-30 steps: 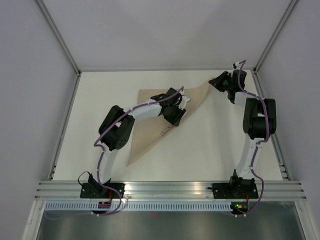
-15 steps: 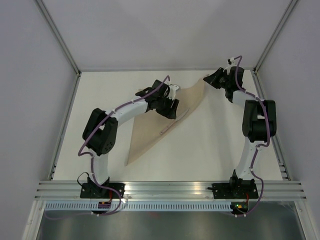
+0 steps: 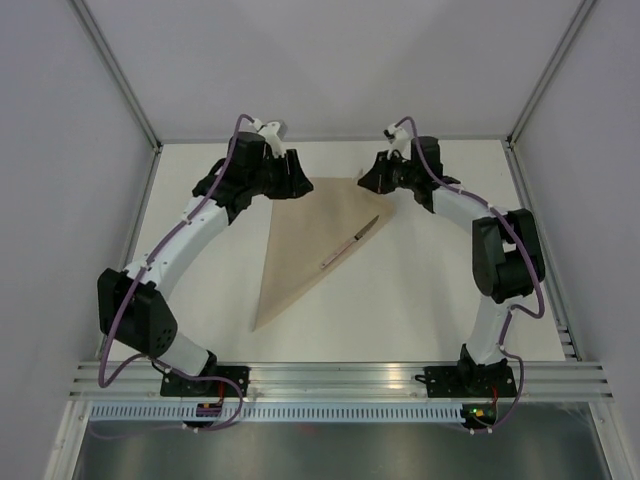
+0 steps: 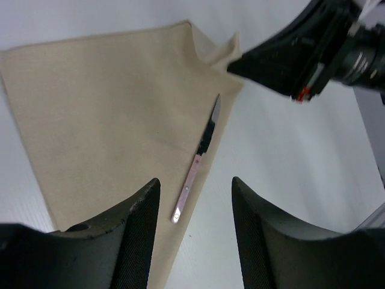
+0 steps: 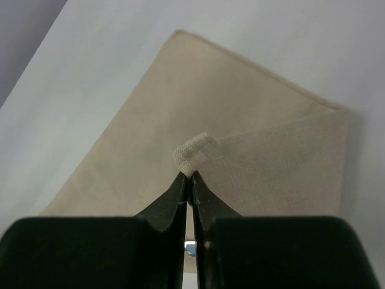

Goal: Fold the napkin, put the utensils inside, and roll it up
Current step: Fold the napkin

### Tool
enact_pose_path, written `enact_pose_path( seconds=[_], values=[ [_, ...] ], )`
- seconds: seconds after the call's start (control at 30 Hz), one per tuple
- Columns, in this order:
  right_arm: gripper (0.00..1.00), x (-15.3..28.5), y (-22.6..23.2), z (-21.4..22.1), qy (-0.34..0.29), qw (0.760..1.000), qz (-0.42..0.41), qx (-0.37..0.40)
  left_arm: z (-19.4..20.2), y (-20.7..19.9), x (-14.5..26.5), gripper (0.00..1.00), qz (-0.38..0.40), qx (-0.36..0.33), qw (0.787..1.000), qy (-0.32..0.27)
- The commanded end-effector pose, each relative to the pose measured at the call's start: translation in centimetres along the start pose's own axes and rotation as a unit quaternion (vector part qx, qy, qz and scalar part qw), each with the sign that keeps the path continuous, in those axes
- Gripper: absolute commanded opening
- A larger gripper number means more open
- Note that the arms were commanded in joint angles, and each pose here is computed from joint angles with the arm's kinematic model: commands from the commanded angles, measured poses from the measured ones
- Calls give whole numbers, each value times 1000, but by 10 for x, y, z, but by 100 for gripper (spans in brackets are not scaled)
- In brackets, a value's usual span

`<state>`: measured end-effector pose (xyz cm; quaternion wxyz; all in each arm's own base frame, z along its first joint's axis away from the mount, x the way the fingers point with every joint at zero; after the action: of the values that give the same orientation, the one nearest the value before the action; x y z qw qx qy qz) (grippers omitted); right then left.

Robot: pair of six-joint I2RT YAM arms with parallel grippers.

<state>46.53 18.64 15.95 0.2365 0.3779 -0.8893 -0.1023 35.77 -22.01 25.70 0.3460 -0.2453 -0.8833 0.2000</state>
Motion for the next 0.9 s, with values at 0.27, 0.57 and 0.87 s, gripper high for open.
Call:
enact_pose_path(
  seconds=[0.27,0.57,0.87],
  values=[
    [8,-7,137,69,119,943,-142,276,-14,-8,57,55,-16,55,998,-39],
    [11,-1,155,112,174,914,-156,333,-12,-7,59,55,-14,52,998,-33],
    [16,-10,161,130,195,908,-161,334,-3,-1,51,54,-20,56,998,-16]
  ],
)
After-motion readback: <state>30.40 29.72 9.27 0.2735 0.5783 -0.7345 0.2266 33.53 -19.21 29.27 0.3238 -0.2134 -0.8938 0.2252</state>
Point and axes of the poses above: each gripper's point midway between its finger pads, its own x axis back along the fingers, its own y axis along the line the jaws close on, z = x × y, the point moved 4 cm from there along x, back along the fingers, and after that the axes turned 8 degrees about x, right-handed, at the moved point
